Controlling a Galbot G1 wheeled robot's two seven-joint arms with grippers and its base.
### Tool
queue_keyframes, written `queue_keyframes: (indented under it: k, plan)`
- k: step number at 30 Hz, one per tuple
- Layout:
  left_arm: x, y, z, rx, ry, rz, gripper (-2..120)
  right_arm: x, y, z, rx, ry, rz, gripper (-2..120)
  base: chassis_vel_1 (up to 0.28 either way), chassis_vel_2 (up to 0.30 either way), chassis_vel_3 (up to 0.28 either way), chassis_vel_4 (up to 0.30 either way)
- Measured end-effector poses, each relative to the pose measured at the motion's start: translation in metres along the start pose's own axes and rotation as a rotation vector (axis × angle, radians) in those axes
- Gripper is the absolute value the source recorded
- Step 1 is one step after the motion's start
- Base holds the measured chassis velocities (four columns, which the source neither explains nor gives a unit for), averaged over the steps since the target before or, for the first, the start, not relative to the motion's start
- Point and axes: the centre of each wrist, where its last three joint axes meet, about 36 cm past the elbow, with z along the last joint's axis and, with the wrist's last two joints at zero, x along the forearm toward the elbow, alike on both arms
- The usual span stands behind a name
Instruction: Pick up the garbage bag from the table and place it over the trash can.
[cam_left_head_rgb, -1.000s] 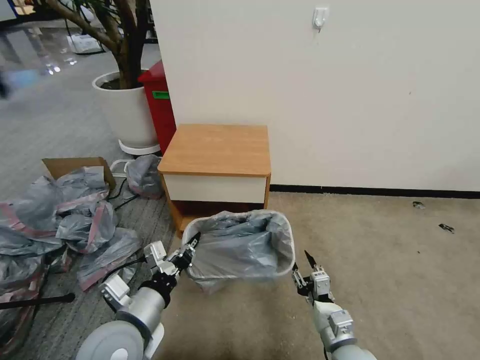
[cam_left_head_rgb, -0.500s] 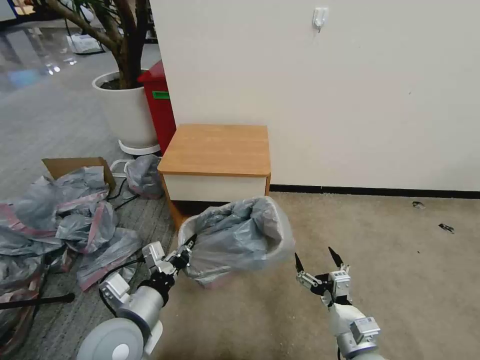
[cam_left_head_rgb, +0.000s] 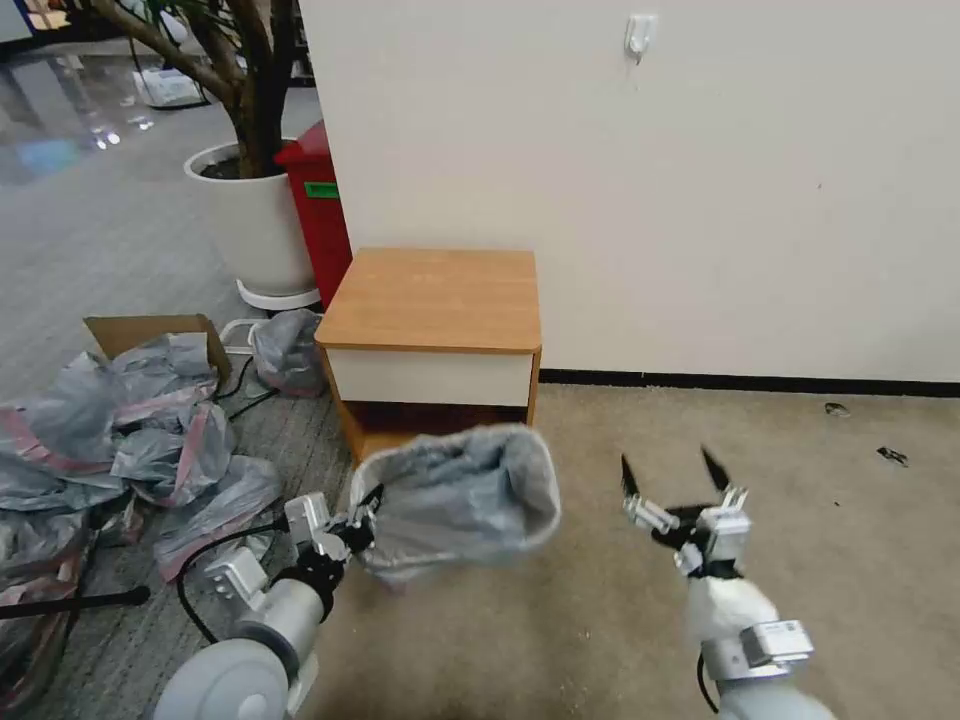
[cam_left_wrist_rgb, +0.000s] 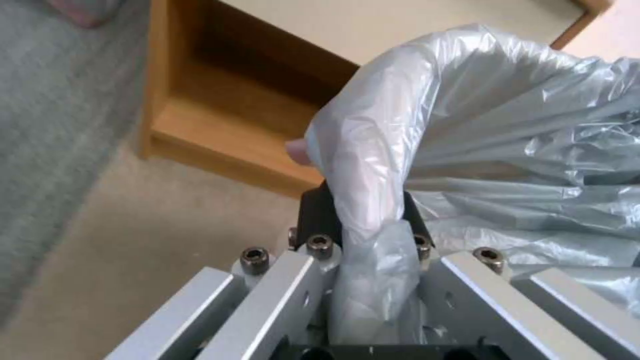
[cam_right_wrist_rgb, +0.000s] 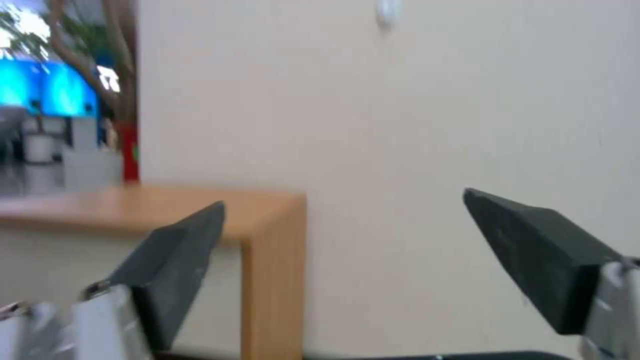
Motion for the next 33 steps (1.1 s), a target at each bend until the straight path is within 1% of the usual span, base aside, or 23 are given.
queue_keyframes:
  k: [2, 3, 4, 5, 6, 7, 8, 9, 11, 12, 14, 16, 17, 20, 21, 23, 24, 28, 30, 33]
  plan:
    - [0.0, -0.002, 0.003, -0.072, 0.001, -0.022, 3, -0.006, 0.004, -0.024, 0.017, -0.068, -0.025, 80, 0.0, 0.0, 0.0, 0.0]
    - [0.0, -0.004, 0.005, -0.134, -0.007, -0.041, 3, -0.008, 0.009, -0.039, 0.028, -0.096, -0.055, 76, 0.0, 0.0, 0.0, 0.0]
    - [0.0, -0.004, 0.005, -0.134, -0.007, -0.041, 3, -0.008, 0.009, -0.039, 0.028, -0.096, -0.055, 76, 0.0, 0.0, 0.0, 0.0]
    - [-0.001, -0.006, 0.009, -0.239, -0.025, -0.073, 3, -0.006, 0.016, -0.057, 0.037, -0.102, -0.112, 69, 0.0, 0.0, 0.0, 0.0]
    - [-0.001, -0.009, 0.012, -0.298, -0.035, -0.084, 3, -0.004, 0.02, -0.064, 0.056, -0.092, -0.157, 65, 0.0, 0.0, 0.0, 0.0]
    - [0.0, -0.013, 0.016, -0.352, -0.041, -0.089, 3, -0.001, 0.022, -0.069, 0.095, -0.081, -0.214, 60, 0.0, 0.0, 0.0, 0.0]
    - [0.0, -0.013, 0.016, -0.352, -0.041, -0.089, 3, -0.001, 0.022, -0.069, 0.095, -0.081, -0.214, 60, 0.0, 0.0, 0.0, 0.0]
    - [0.002, -0.019, 0.019, -0.408, -0.057, -0.087, 3, 0.0, 0.021, -0.072, 0.172, -0.074, -0.306, 55, 0.0, 0.0, 0.0, 0.0]
    - [0.003, -0.023, 0.023, -0.473, -0.081, -0.084, 3, -0.001, 0.019, -0.074, 0.251, -0.059, -0.396, 47, 0.0, 0.0, 0.0, 0.0]
    - [0.003, -0.023, 0.023, -0.473, -0.081, -0.084, 3, -0.001, 0.019, -0.074, 0.251, -0.059, -0.396, 47, 0.0, 0.0, 0.0, 0.0]
    - [0.005, -0.03, 0.029, -0.524, -0.096, -0.067, 3, -0.002, 0.017, -0.077, 0.323, -0.009, -0.498, 37, 0.0, 0.0, 0.0, 0.0]
    - [0.007, -0.037, 0.031, -0.538, -0.103, -0.051, 3, -0.003, 0.016, -0.077, 0.354, 0.044, -0.557, 26, 0.0, 0.0, 0.0, 0.0]
    - [0.007, -0.037, 0.031, -0.538, -0.103, -0.051, 3, -0.003, 0.016, -0.077, 0.354, 0.044, -0.557, 26, 0.0, 0.0, 0.0, 0.0]
    - [0.008, -0.045, 0.035, -0.56, -0.116, -0.032, 3, -0.004, 0.014, -0.075, 0.38, 0.137, -0.618, 15, 0.0, 0.0, 0.0, 0.0]
    - [0.008, -0.045, 0.035, -0.56, -0.116, -0.032, 3, -0.004, 0.014, -0.075, 0.38, 0.137, -0.618, 15, 0.0, 0.0, 0.0, 0.0]
    - [0.009, -0.049, 0.039, -0.611, -0.138, -0.033, 3, -0.004, 0.013, -0.071, 0.38, 0.214, -0.646, 3, 0.0, 0.0, 0.0, 0.0]
    - [0.009, -0.05, 0.04, -0.631, -0.145, -0.034, 3, -0.005, 0.013, -0.068, 0.381, 0.236, -0.655, 0, 0.0, 0.0, 0.0, 0.0]
    - [0.011, -0.055, 0.047, -0.651, -0.144, -0.026, 3, -0.006, 0.015, -0.058, 0.387, 0.292, -0.685, 0, 0.0, 0.0, 0.0, 0.0]
    - [0.012, -0.056, 0.048, -0.654, -0.144, -0.024, 3, -0.006, 0.016, -0.055, 0.39, 0.302, -0.691, 0, 0.0, 0.0, 0.0, 0.0]
    - [0.013, -0.061, 0.055, -0.666, -0.142, -0.013, 3, -0.004, 0.019, -0.04, 0.408, 0.343, -0.722, 0, 0.0, 0.0, 0.0, 0.0]
